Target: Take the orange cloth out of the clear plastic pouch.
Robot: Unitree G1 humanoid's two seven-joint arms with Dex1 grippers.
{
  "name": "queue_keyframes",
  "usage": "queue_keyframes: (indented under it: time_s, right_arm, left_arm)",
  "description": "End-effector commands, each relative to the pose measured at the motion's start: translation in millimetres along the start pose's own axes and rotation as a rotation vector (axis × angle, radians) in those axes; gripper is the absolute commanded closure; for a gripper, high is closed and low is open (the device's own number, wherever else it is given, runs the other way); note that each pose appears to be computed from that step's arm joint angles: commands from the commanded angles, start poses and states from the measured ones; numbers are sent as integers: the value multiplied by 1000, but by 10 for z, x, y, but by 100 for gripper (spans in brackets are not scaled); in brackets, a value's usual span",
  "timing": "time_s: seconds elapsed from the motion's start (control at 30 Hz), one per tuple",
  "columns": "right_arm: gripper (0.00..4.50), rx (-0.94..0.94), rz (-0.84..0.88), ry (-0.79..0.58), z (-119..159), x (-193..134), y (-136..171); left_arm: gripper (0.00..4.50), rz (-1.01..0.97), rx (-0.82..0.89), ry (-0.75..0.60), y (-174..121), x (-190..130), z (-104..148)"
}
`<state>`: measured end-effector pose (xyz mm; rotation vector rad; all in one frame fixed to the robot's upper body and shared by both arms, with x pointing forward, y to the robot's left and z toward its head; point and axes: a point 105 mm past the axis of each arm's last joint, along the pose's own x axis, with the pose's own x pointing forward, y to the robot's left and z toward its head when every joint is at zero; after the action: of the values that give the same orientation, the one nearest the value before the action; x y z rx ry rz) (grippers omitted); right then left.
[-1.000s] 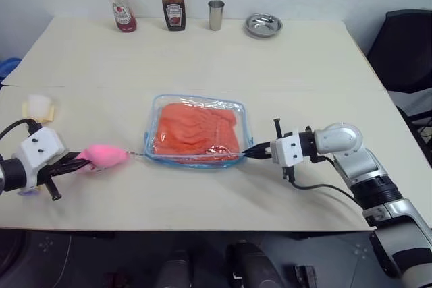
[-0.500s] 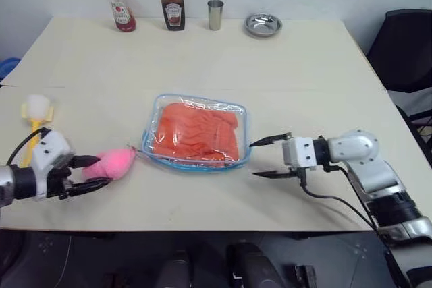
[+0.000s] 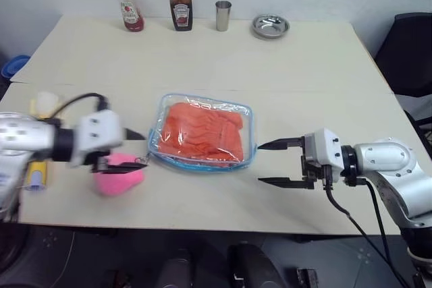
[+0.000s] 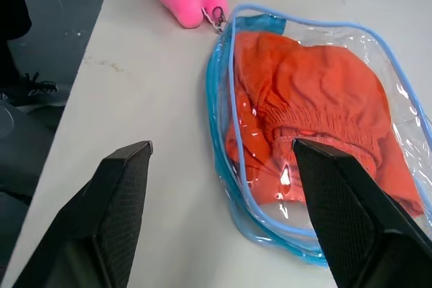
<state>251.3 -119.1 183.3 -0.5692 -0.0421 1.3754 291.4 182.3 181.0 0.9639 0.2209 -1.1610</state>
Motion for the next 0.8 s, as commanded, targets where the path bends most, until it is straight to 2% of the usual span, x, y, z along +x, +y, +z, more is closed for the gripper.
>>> queue_keyframes:
  time_s: [0.03, 0.23, 0.33, 0.6, 0.8]
  right_arm:
    - [106, -24, -23, -14, 103, -17, 14]
    - [106, -6, -77, -19, 121, -26, 16]
    - [102, -2, -88, -16, 114, -21, 23]
    - [102, -1, -120, -8, 96, -41, -4]
    - [102, -4, -118, -12, 106, -19, -5]
  left_arm:
    - [129, 1, 140, 39, 101, 100, -12]
    - [129, -3, 236, 45, 239, 250, -58]
    - [187, -14, 251, 36, 273, 285, -61]
    - [436, -69, 207, -14, 225, 346, -21]
    - [444, -45, 167, -49, 178, 416, -2]
